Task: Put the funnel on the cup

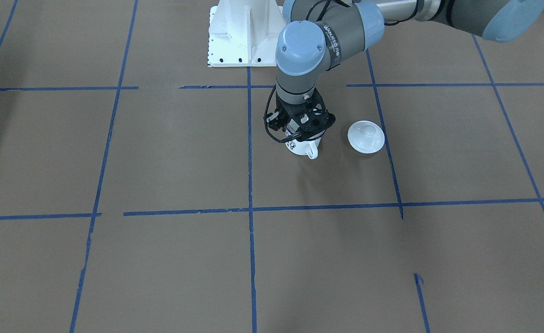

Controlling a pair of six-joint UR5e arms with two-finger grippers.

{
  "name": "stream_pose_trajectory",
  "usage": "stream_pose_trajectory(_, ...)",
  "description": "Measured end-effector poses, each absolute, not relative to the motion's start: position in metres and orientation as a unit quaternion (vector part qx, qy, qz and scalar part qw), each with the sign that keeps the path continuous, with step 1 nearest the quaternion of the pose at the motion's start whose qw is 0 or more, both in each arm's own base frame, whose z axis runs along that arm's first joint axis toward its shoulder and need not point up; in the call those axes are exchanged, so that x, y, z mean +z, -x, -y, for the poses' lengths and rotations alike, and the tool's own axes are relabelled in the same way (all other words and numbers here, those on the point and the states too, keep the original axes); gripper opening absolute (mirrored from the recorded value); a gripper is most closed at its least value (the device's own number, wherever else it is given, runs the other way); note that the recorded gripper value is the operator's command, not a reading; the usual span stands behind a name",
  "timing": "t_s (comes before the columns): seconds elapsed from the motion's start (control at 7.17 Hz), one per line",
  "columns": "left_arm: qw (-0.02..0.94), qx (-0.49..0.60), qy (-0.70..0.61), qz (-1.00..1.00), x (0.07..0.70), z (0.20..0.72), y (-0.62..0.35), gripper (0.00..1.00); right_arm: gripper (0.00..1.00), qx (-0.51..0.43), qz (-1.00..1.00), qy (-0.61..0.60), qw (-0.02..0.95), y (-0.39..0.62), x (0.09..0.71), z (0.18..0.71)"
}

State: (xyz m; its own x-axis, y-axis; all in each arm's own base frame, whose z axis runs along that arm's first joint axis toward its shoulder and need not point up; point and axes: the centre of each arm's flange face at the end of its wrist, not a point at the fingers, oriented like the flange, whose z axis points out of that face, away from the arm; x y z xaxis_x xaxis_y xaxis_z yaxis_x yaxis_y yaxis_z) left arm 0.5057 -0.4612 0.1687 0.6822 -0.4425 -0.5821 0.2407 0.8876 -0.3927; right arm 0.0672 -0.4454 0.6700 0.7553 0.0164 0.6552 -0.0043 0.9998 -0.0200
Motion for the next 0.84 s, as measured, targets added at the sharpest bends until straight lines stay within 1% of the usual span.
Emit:
stream_pose_trajectory(0.28, 0.900, -0.168, 0.107, -0.388, 0.178, 0.457, -0.447, 1.00, 1.00, 0.006, 0.350, 0.009, 0.937, -0.067, 0.670, 0.445)
stream_pose_trajectory(0.42, 0.898, -0.147, 0.074, -0.408, 0.194, 0.459, -0.403, 1.00, 1.00, 0.006, 0.350, 0.009, 0.937, -0.067, 0.670, 0.445)
stream_pose_trajectory(0.56, 0.896, -0.131, 0.039, -0.422, 0.221, 0.472, -0.360, 1.00, 1.00, 0.006, 0.350, 0.009, 0.937, -0.067, 0.670, 0.445)
stream_pose_trajectory(0.84, 0.899, -0.096, -0.025, -0.426, 0.305, 0.500, -0.269, 1.00, 1.00, 0.006, 0.350, 0.009, 0.937, -0.067, 0.670, 0.445)
